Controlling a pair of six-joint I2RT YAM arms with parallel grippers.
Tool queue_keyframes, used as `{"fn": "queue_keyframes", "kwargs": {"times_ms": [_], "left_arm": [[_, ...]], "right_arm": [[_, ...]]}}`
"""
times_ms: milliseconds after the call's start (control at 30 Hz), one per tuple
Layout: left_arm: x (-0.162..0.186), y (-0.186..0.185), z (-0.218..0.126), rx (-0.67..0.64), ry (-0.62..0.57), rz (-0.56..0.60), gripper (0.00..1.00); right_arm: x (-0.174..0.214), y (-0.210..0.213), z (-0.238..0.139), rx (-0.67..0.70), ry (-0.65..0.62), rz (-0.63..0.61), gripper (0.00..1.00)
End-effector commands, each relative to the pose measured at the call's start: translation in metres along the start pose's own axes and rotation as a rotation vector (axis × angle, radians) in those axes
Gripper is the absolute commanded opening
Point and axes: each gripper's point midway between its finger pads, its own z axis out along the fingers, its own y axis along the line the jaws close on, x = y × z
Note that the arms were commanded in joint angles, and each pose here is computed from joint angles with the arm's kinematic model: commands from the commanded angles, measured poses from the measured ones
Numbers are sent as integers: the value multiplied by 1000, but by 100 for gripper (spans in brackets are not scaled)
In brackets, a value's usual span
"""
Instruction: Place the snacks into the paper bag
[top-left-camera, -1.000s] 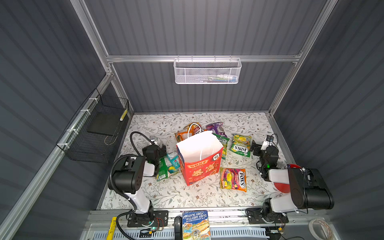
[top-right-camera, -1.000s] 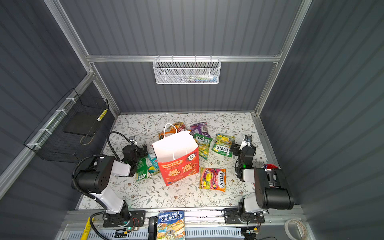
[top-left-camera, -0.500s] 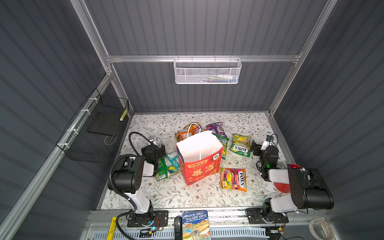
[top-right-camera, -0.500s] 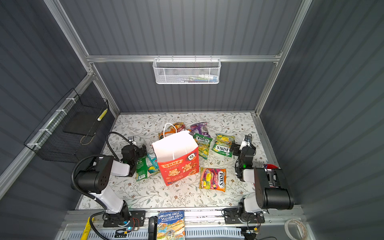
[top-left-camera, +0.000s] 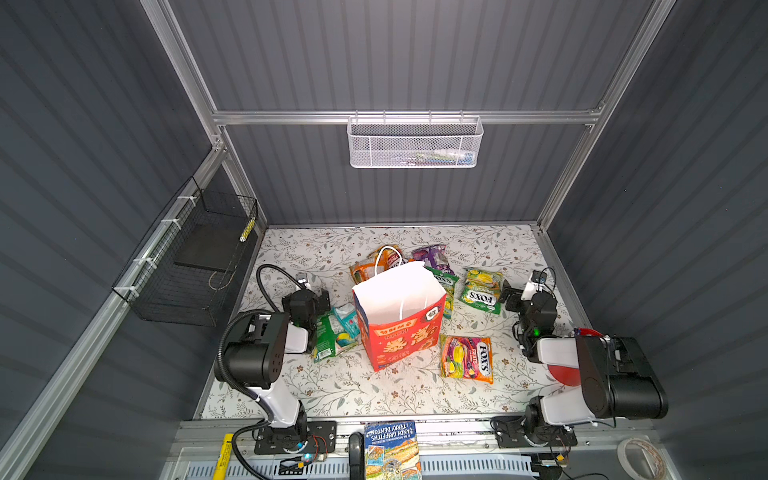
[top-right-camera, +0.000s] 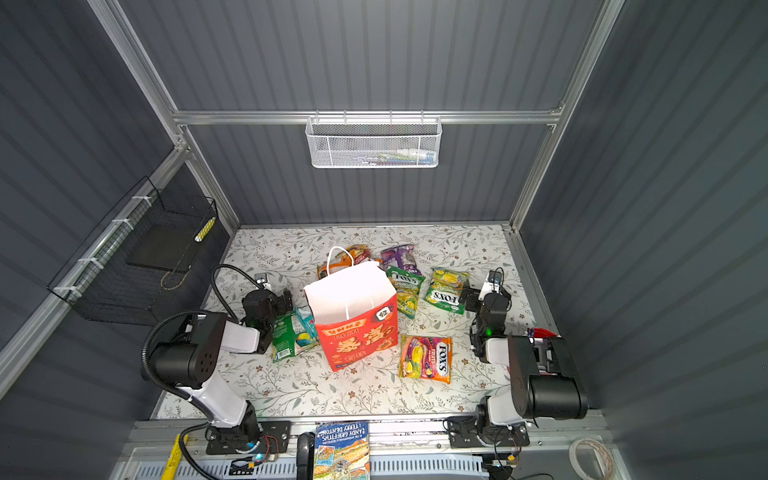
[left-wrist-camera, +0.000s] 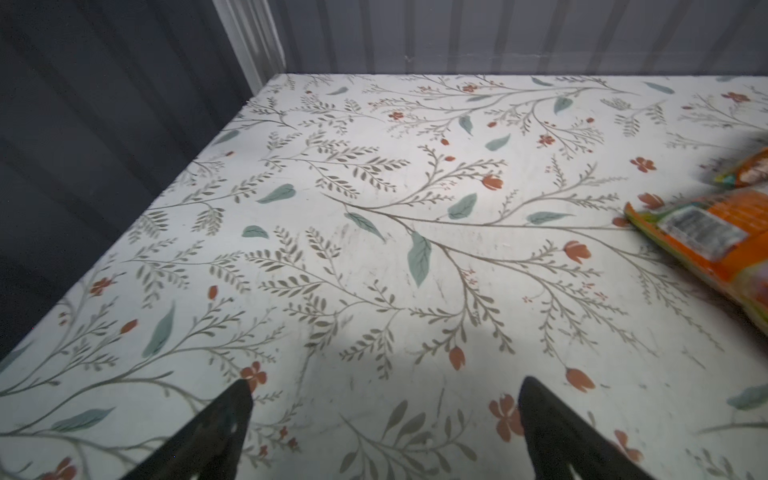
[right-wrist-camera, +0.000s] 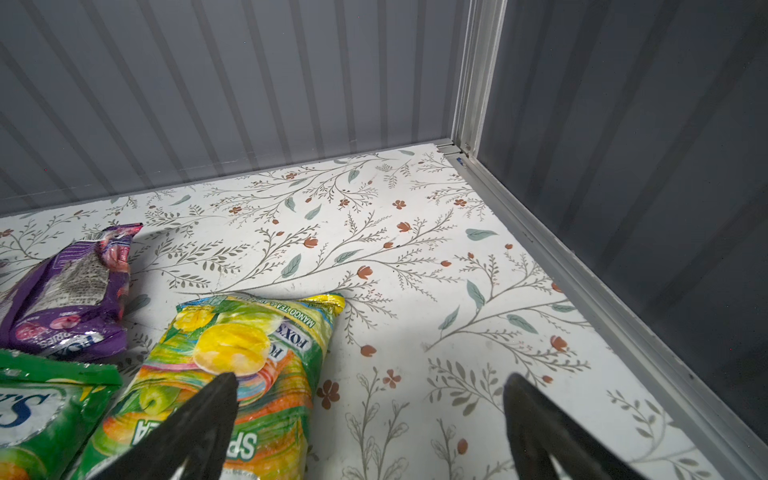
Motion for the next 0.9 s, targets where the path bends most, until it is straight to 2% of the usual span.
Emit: {"fn": "queue_keyframes", "kwargs": {"times_ms": [0,67,100,167,200,300,333,367,500,600,633,733,867], "left_arm": [[-38,38,-21,-214,-28,-96,100],[-65,51,-37,-269,-36,-236,100],[-74,57,-46,-296,-6,-318,100],[-101,60,-62,-302,22,-389,100],[-118,57,-70,-266,31,-424,100],[-176,22,-95,-7,44,-401,100],[-192,11,-106,75,45,-384,100],[-213,-7,-121,203,33,-354,100],[-265,-59,-183,604,37,-246,100],[-287,-92,-232,851,57,-134,100],[-286,-103,-244,898,64,-76,100],[-274,-127,-263,933,121,107,99],[-259,-146,-278,988,175,271,98]], "right_arm": [[-25,-10,-20,51,-92,23,99],[-49,-24,-39,176,-139,48,99],[-59,-34,-50,229,-140,106,99],[-73,-52,-69,328,-127,299,99],[-76,-59,-79,372,-114,414,99],[-79,-62,-97,371,-116,602,99],[-76,-60,-100,343,-114,668,99],[-78,-47,-98,242,-105,700,99],[-71,10,-99,-81,35,748,99],[-65,35,-100,-185,130,753,99],[-63,41,-100,-203,157,756,99],[-60,54,-102,-261,217,763,99],[-59,70,-115,-351,251,741,99]]}}
